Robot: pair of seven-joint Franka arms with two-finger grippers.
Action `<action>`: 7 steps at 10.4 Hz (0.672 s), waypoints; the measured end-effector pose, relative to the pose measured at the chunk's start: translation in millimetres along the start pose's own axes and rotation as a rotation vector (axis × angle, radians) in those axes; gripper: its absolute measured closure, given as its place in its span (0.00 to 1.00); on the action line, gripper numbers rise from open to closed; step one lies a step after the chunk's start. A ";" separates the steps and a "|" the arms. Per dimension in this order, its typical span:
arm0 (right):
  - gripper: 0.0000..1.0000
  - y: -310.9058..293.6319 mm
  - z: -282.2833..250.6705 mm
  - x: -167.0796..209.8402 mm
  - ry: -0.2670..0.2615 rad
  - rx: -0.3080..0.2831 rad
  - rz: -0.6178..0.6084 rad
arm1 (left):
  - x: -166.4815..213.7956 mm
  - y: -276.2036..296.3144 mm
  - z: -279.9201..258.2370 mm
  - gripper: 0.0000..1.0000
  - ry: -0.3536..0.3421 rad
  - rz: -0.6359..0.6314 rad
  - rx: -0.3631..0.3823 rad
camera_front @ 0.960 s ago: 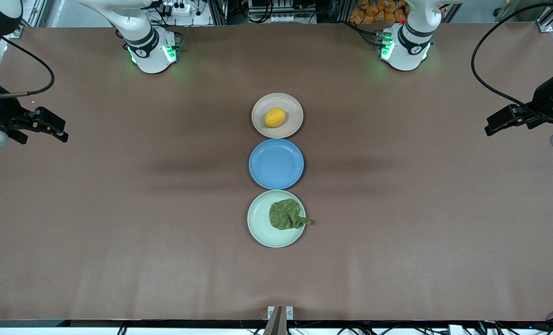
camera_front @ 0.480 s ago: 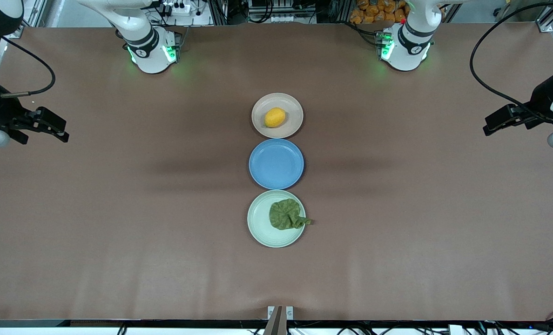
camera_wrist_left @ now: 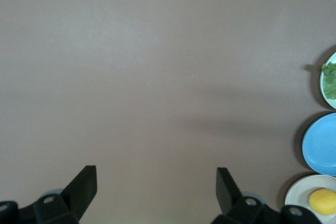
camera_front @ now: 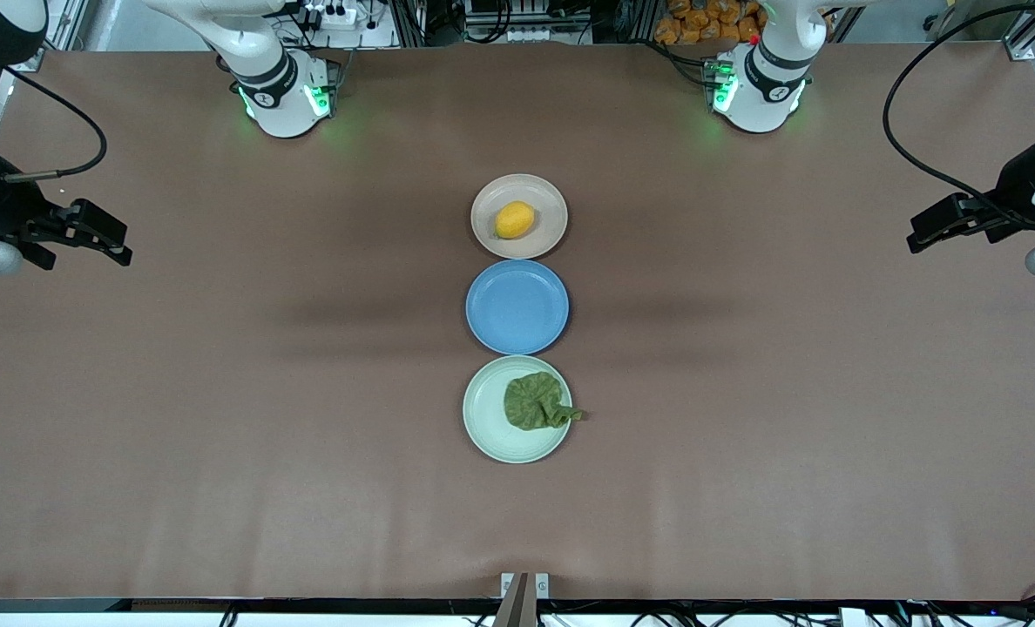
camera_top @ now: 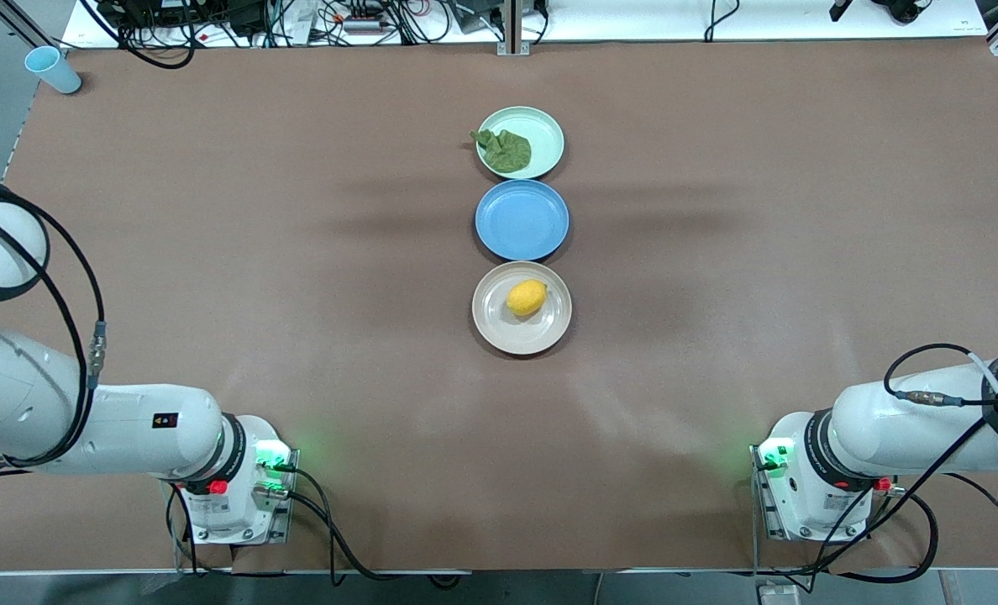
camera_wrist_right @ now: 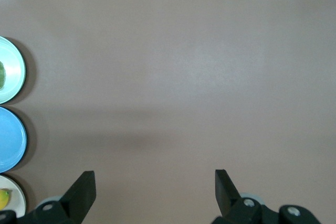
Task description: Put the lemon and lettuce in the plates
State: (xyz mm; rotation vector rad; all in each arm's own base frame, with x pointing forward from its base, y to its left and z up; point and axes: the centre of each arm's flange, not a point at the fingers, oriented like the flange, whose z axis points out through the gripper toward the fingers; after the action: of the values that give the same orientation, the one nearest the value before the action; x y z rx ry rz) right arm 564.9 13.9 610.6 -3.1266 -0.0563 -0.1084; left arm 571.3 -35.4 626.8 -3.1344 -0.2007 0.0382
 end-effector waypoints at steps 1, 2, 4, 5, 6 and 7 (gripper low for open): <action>0.00 -0.1 -1.3 -0.6 0.002 0.000 0.000 | 0.1 -0.1 -0.2 0.00 0.001 0.000 0.000; 0.00 -0.1 -2.1 -1.0 0.003 0.000 0.000 | 0.5 0.0 -1.1 0.00 0.006 0.001 -0.001; 0.00 0.2 -2.6 -1.6 0.004 0.000 0.000 | 1.9 0.3 -2.9 0.00 0.020 0.001 -0.004; 0.00 0.2 -3.5 -2.0 0.005 -0.001 0.000 | 2.0 0.3 -3.0 0.00 0.021 0.001 -0.004; 0.00 0.1 -4.2 -2.9 0.006 -0.001 0.000 | 2.1 0.3 -3.1 0.00 0.022 0.001 -0.004; 0.00 0.1 -3.4 -4.3 0.003 -0.001 0.000 | 2.2 0.4 -3.2 0.00 0.023 0.001 -0.004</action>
State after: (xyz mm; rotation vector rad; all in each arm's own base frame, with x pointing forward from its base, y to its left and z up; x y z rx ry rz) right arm 560.4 13.6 613.7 -3.1273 -0.0556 -0.1131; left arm 573.6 -35.5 629.9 -3.1378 -0.1990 0.0020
